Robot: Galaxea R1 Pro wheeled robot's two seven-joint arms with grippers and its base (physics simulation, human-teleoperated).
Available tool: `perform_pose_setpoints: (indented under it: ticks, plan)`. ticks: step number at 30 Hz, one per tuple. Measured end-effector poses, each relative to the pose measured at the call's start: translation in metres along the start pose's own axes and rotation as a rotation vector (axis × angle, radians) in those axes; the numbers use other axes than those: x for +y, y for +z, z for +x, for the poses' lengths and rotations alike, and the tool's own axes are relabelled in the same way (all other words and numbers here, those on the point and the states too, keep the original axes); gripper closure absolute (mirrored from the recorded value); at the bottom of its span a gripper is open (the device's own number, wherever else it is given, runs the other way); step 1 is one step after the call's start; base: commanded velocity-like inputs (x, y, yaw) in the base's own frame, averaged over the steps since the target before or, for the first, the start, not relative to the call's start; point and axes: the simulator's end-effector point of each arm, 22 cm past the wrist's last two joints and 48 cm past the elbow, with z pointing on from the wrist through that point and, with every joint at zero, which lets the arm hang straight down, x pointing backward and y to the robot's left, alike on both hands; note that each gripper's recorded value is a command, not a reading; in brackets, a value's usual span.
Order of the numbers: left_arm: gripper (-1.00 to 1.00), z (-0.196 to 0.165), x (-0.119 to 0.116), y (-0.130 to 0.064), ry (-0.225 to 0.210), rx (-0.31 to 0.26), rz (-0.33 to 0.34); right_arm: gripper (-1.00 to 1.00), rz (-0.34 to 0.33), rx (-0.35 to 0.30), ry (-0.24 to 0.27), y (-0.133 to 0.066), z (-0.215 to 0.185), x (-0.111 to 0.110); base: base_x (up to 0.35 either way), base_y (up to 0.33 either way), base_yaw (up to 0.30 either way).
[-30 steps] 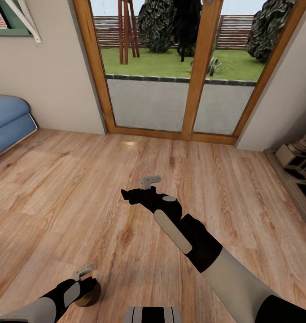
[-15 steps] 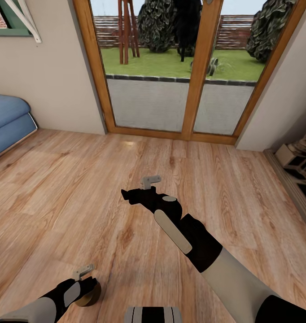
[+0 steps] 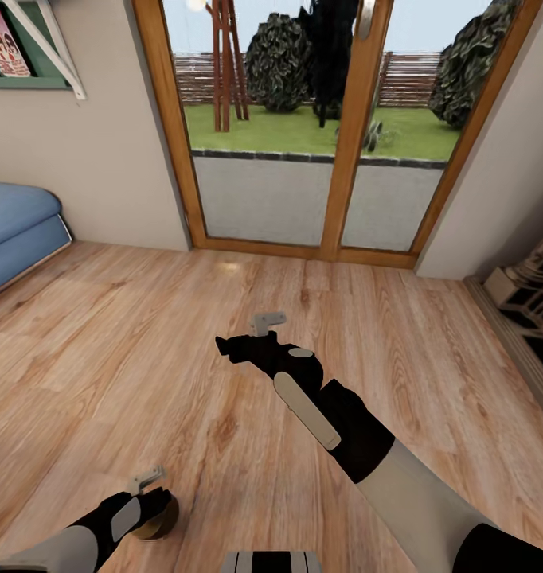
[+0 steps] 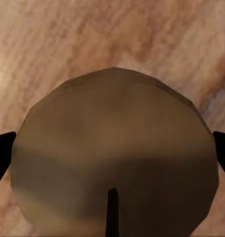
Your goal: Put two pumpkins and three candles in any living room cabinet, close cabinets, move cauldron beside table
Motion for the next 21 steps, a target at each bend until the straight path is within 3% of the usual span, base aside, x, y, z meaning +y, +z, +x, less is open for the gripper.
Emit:
perform_pose_setpoints:
  ticks: [5,7,13,16,21]
  plan:
    - [1.00,-0.044,-0.022,-0.015,-0.002,-0.066,0.052,-1.00,0.005,-0.013,-0.009,-0.006,-0.009,0.002,0.000,0.000,0.000]
    - [1.00,-0.067,-0.030,-0.026,0.017,-0.064,0.078,-1.00,0.007,-0.019,-0.013,-0.009,-0.013,0.003,0.000,0.000,0.000]
    - [1.00,-0.150,-0.031,-0.083,0.073,-0.075,0.132,-1.00,0.018,-0.035,-0.027,-0.017,-0.023,0.003,0.000,0.000,0.000]
    - [1.00,-0.167,-0.039,-0.105,0.099,-0.074,0.157,-1.00,0.027,-0.036,-0.032,-0.019,-0.025,0.002,0.000,0.000,0.000]
    - [1.00,-0.179,-0.046,-0.125,0.119,-0.087,0.172,-1.00,0.043,-0.034,-0.043,-0.023,-0.027,0.000,0.000,0.000,0.000]
